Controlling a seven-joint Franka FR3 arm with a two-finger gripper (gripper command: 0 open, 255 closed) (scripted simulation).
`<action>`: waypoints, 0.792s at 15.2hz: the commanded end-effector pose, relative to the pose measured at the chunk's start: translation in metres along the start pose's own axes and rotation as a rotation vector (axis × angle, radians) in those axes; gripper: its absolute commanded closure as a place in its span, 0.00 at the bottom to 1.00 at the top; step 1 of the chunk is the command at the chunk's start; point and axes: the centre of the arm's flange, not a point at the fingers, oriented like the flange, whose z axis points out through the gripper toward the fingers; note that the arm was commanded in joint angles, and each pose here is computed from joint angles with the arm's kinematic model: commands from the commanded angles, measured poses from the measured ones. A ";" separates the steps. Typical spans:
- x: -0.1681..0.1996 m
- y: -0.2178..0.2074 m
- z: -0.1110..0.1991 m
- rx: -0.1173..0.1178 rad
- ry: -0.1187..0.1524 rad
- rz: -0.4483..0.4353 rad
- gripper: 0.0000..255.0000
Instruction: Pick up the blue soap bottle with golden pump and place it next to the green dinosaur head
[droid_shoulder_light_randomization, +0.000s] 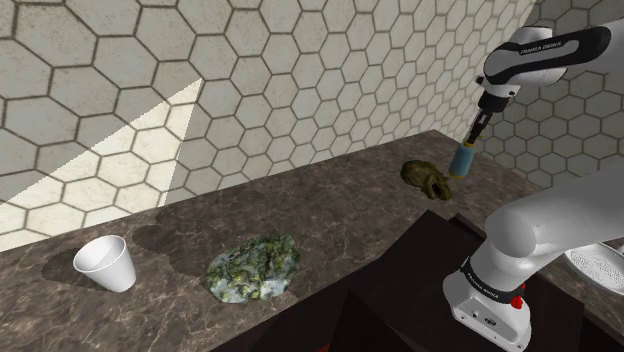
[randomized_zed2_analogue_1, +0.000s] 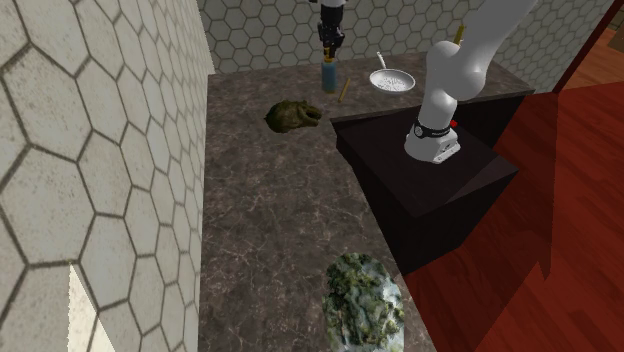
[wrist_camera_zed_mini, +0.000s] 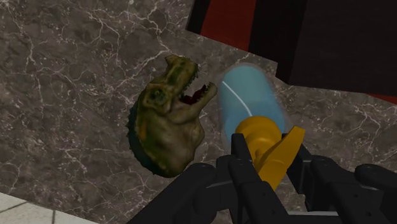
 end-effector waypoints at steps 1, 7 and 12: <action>-0.001 0.000 0.011 -0.001 0.000 0.000 1.00; -0.001 0.000 0.042 -0.001 0.000 0.000 1.00; -0.001 -0.001 0.069 -0.001 0.000 0.000 1.00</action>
